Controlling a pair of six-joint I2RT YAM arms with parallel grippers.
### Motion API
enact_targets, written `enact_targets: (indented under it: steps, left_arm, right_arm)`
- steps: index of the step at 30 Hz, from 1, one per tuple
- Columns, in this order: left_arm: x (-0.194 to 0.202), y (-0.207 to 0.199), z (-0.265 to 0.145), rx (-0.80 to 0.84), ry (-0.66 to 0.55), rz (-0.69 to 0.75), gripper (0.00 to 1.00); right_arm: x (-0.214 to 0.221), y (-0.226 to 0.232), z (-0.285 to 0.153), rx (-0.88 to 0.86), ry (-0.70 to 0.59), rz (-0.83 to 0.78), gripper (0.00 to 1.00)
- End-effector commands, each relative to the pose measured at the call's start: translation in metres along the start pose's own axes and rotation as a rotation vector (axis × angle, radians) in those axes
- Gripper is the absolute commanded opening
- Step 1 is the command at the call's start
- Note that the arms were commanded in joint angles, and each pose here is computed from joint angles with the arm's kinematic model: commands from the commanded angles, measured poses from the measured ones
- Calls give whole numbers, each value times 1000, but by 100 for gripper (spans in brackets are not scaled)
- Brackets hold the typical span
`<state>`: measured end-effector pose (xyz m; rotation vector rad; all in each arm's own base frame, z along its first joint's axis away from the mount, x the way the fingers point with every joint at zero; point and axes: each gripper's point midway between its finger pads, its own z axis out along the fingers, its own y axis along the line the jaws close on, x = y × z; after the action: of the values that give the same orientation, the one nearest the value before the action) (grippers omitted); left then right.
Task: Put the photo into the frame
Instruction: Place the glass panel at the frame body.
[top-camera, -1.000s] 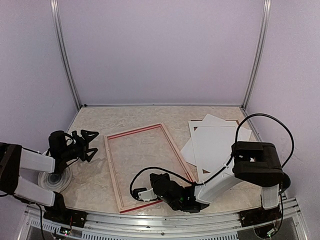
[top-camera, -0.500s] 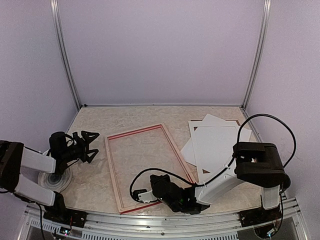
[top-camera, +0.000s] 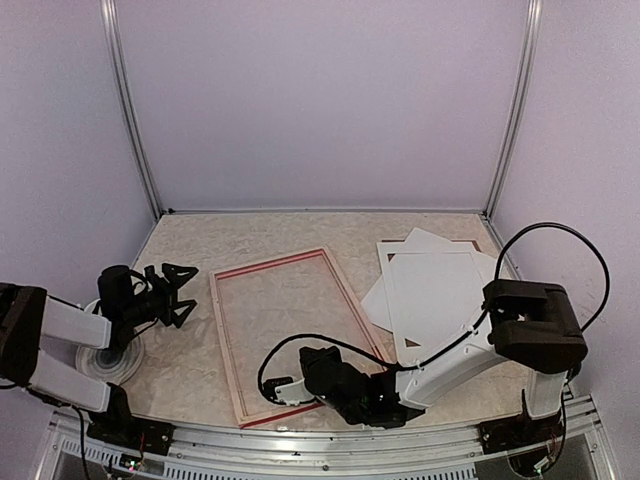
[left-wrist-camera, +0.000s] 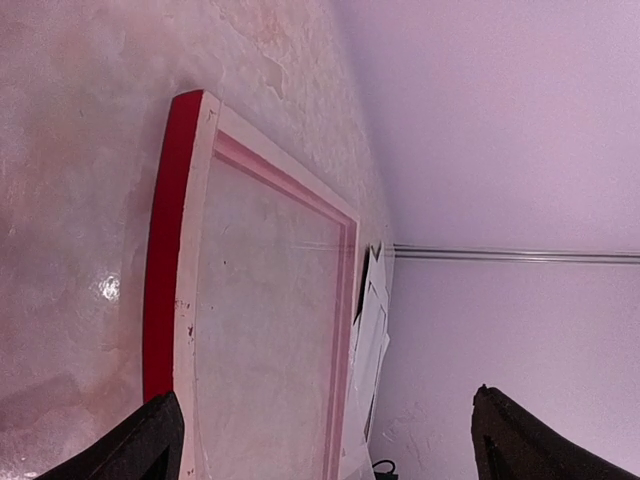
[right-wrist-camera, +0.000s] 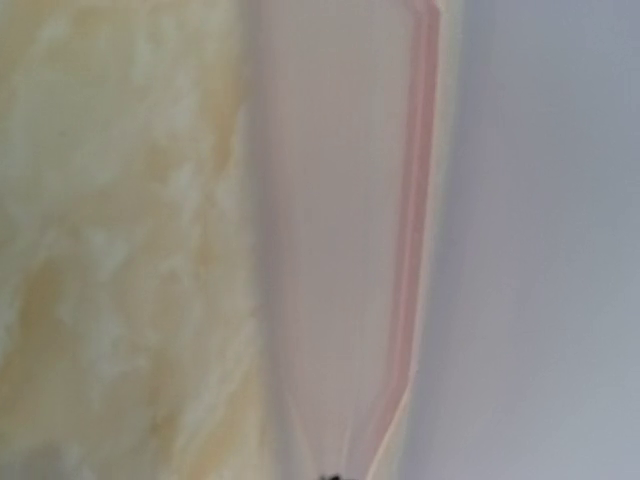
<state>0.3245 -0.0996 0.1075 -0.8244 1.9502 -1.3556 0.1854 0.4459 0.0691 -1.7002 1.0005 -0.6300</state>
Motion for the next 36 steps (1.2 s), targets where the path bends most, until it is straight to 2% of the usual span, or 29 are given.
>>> enact_targets:
  steps: [1, 8, 22, 36]
  left_arm:
    - [-1, -1, -3, 4, -15, 4, 99]
    - [1, -1, -4, 5, -12, 3, 99]
    - [4, -3, -2, 9, -5, 7, 99]
    - [6, -2, 0, 3, 1, 3, 99]
  right_arm:
    - [-12, -19, -12, 24, -21, 39, 0]
    - [-16, -14, -17, 12, -26, 43, 0]
    - [-6, -13, -15, 30, 42, 68, 0]
    - [-20, -6, -24, -4, -19, 70, 0]
